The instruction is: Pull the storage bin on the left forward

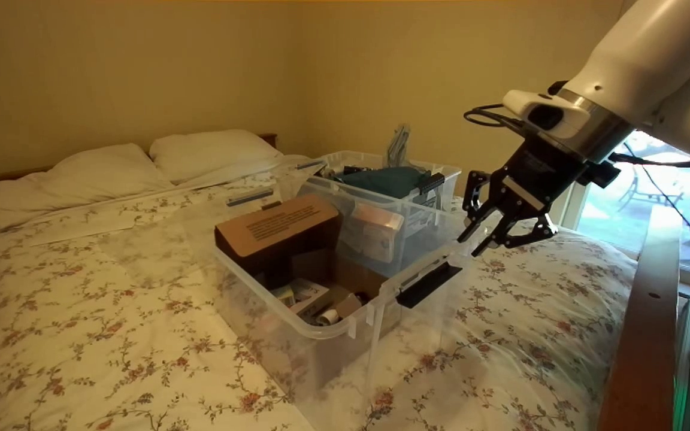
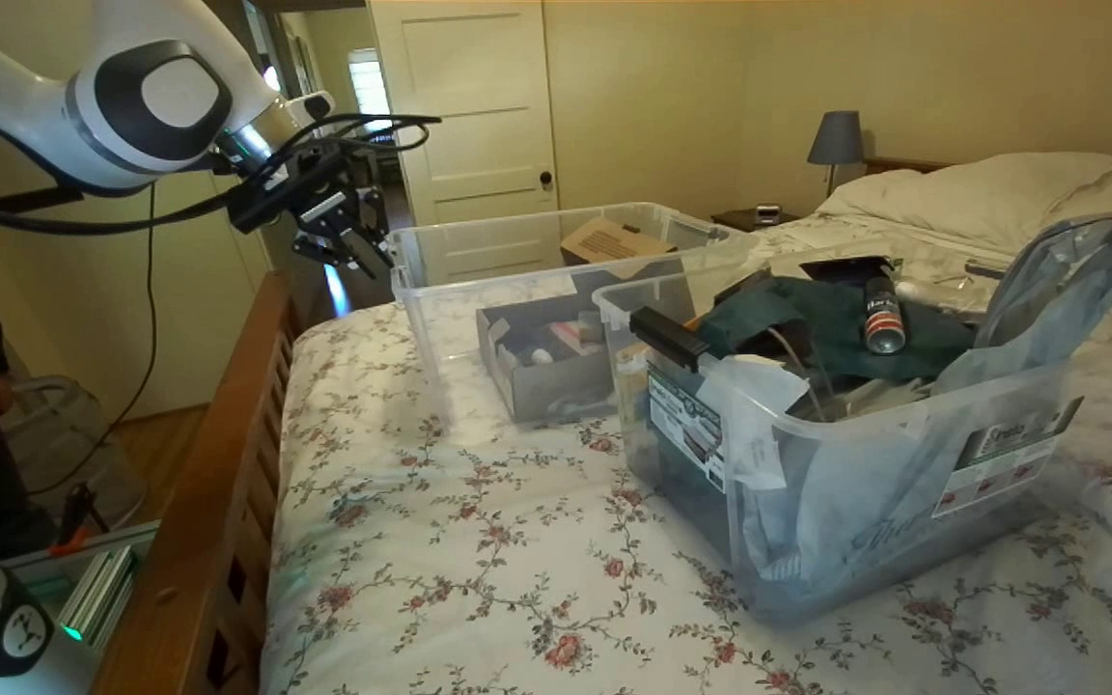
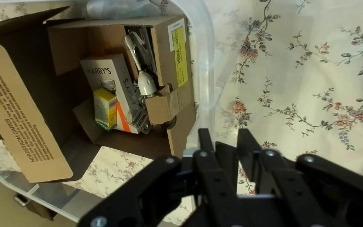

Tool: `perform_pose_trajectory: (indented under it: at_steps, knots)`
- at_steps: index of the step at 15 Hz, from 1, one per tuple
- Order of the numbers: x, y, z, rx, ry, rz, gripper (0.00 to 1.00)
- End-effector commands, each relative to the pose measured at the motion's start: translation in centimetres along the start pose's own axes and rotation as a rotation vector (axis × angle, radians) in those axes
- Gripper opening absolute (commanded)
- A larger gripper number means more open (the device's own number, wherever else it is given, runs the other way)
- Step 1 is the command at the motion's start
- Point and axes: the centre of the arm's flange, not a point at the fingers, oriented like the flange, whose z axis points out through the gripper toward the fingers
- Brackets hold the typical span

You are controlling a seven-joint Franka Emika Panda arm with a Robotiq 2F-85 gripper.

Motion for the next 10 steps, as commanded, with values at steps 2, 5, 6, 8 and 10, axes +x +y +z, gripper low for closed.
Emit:
perform_pose_trajectory:
  at_steps: [2,5,6,8,10]
  knots:
    - [-0.1,-0.1,0.1,0.002,-0.002,0.000,0.07]
    - [1.9,-0.9,-1.4,0.033,0.032,-0.074,0.61]
    - [2.5,-1.2,-1.3,0.057,0.047,-0.087,0.67]
    - [3.6,-1.4,-0.9,0.071,0.061,-0.140,0.81]
    - [4.6,-0.3,-0.5,0.074,0.057,-0.174,0.95]
